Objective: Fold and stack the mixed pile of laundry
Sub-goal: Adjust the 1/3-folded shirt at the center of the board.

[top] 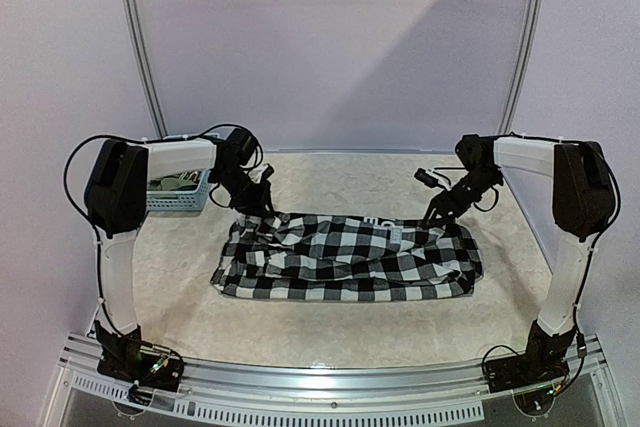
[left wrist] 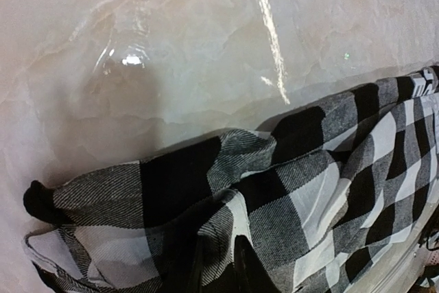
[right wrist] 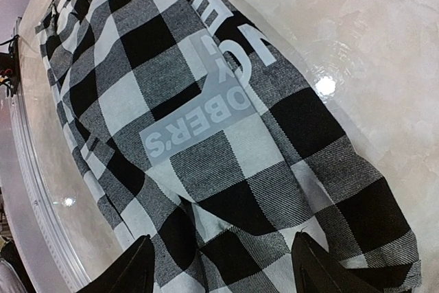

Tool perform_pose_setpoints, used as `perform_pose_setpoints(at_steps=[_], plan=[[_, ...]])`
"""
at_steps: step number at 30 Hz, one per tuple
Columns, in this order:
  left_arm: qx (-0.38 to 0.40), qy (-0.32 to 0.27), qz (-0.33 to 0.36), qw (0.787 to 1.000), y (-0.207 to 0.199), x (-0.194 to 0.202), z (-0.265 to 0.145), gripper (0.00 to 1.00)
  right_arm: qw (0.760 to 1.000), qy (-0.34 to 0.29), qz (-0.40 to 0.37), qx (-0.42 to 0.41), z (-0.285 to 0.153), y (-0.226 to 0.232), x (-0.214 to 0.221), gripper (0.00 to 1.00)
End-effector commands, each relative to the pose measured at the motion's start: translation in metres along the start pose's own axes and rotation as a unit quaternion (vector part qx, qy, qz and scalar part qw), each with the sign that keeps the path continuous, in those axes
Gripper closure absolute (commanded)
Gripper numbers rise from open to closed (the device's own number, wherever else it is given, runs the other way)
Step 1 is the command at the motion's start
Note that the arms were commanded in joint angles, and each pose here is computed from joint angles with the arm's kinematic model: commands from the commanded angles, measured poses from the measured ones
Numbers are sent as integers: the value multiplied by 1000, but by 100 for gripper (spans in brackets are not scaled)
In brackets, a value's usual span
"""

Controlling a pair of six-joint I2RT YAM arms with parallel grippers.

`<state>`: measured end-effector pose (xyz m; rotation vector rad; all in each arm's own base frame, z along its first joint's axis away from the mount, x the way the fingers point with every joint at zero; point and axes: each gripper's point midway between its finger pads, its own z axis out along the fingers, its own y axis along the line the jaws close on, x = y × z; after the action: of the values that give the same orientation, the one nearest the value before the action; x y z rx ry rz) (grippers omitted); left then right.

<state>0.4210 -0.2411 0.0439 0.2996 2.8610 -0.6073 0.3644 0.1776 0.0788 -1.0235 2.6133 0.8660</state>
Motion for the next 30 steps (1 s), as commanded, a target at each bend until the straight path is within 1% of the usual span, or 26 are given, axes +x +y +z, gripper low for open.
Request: perform_pose_setpoints(at_steps=[1,3,5,8,14,17,20,25,30], plan=[[-4,-9,6,1000,0,-10,-7,87,1000,5,-8,-1,2,4,5,31],[-4,-12,10,1000,-1,-11,-9,95,1000,4,-8,-2,1,4,5,31],[-5,-16,12,1000,-2,-13,-11,99,1000,2,-9,-3,1,6,4,31],[-15,-35,16,999,-1,-19,-21,100,1000,2,-7,-5,1,6,4,31],[-50,-119,23,991,4,-38,-59,100,1000,3,-6,-1,2,4,5,31],[-56,-142,19,988,10,-42,-70,100,1000,11,-2,8,6,-1,8,31],[-58,-127,9,990,16,-38,-62,100,1000,16,4,15,9,-7,10,31],[-61,-86,-14,994,28,-22,-37,100,1000,23,9,18,12,-10,13,32],[-69,-66,-25,995,36,-14,-24,100,999,26,8,22,14,-12,15,32]])
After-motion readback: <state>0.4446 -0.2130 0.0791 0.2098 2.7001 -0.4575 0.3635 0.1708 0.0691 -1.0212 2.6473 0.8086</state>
